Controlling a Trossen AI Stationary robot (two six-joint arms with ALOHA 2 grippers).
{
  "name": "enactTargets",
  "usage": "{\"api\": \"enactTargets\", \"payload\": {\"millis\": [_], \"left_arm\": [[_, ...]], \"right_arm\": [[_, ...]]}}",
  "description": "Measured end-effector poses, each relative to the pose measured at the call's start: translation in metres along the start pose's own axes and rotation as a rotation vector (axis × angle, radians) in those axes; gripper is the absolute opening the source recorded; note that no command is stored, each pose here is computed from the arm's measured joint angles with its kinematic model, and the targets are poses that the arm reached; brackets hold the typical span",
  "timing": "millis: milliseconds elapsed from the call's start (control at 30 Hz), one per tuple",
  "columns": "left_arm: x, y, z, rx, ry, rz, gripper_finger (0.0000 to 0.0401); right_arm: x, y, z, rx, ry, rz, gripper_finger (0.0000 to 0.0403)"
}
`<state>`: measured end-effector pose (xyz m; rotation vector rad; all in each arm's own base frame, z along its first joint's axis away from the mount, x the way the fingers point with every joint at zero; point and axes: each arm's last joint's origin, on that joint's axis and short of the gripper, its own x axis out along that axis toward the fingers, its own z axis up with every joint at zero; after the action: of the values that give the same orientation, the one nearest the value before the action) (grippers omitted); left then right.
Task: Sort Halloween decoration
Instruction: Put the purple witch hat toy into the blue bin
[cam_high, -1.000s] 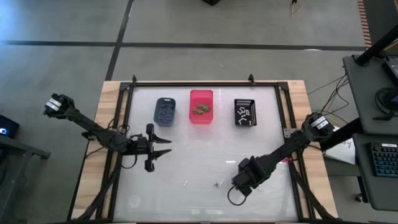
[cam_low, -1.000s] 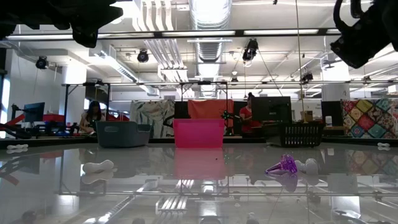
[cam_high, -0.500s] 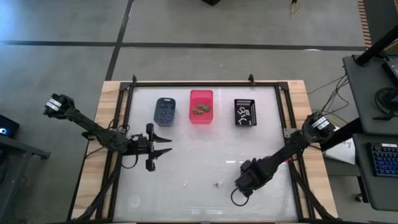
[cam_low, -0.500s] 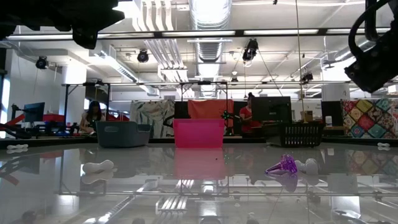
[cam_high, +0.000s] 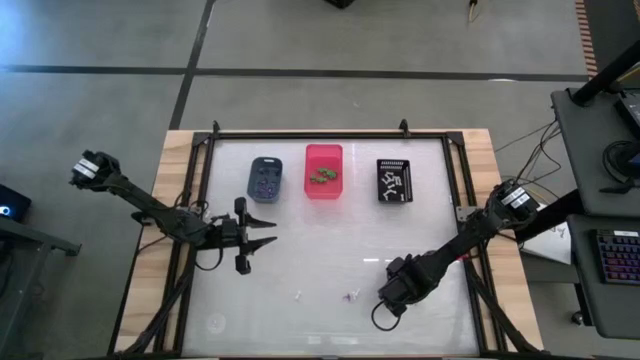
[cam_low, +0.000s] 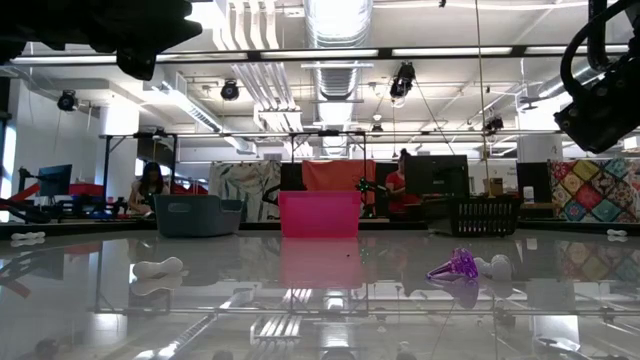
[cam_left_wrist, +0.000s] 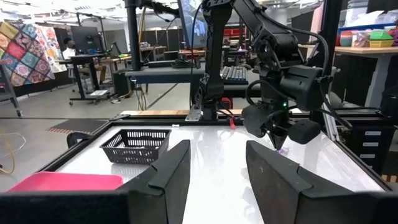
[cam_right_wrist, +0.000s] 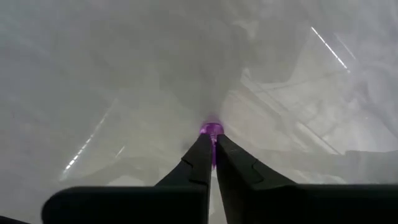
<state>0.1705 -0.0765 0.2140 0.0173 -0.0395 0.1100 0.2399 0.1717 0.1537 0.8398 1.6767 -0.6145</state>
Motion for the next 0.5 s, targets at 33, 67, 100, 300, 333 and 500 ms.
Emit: {"api": "enactTargets", "payload": {"millis": [33, 67, 100, 300, 333, 500], "left_arm": [[0.0, 0.0, 0.0, 0.0, -0.001, 0.0, 0.0139], [0.0, 0.0, 0.0, 0.0, -0.001, 0.0, 0.0139], [0.0, 0.0, 0.0, -0.001, -0.001, 0.0, 0.0139], [0.0, 0.0, 0.001, -0.009, -0.012, 0.001, 0.0139], [0.0, 0.0, 0.002, -0.013, -0.017, 0.002, 0.0139], [0.0, 0.0, 0.003, -0.015, -0.023, 0.002, 0.0139]], "right_arm": [[0.0, 0.0, 0.0, -0.004, 0.0, 0.0, 0.001], [0.0, 0.0, 0.0, -0.009, -0.001, -0.001, 0.001], [-0.001, 0.0, 0.0, -0.018, -0.004, 0.002, 0.0009], [-0.021, -0.003, 0.007, -0.06, -0.109, 0.061, 0.0009], [-0.027, -0.004, 0.01, -0.068, -0.151, 0.076, 0.0009], [-0.061, -0.004, 0.043, -0.187, -0.5, 0.172, 0.0009]]}}
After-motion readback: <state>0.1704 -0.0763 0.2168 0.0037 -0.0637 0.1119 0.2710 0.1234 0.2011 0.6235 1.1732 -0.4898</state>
